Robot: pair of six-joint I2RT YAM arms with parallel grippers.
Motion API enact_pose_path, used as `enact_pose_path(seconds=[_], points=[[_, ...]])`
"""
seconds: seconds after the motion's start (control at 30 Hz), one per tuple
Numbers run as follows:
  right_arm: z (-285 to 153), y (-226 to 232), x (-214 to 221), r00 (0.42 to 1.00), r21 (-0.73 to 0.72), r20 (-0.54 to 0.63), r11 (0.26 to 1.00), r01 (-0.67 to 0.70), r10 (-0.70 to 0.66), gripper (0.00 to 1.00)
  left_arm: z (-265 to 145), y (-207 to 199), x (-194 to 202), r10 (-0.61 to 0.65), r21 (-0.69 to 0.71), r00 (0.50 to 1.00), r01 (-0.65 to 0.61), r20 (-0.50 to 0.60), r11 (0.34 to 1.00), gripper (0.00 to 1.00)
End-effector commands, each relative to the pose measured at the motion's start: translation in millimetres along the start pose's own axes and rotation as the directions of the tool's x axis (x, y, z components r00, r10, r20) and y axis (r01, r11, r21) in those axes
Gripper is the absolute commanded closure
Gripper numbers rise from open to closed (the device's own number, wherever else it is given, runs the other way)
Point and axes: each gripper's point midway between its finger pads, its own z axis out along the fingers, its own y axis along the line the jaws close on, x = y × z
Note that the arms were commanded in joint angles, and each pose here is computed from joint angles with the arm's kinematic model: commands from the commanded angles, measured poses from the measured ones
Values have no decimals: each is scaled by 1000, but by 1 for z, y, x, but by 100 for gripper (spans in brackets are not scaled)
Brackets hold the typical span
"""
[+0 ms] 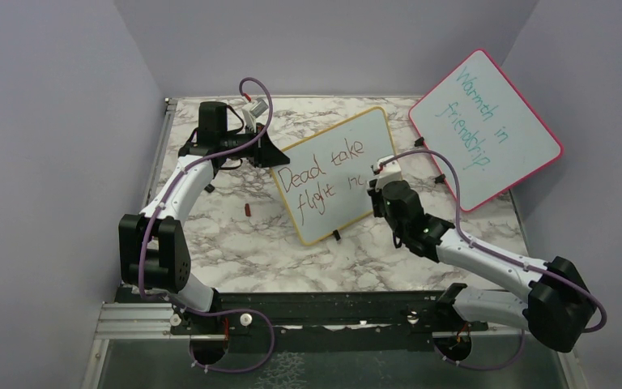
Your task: Write a sentence on the whiteboard
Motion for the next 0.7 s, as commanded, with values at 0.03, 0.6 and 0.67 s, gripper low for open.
enact_pose_path(seconds=[0.03,0.6,0.67], points=[[8,-1,-15,999,21,52,1000,-18,17,100,-3,60,27,-18,-237,998,3,-63,972,100],[10,6,-33,995,-21,99,1000,-18,20,99,-4,59,27,-14,-236,998,-1,-63,972,100],[10,8,-35,994,-32,105,999,-18,21,100,-4,59,27,-14,-236,998,-1,-63,972,100]])
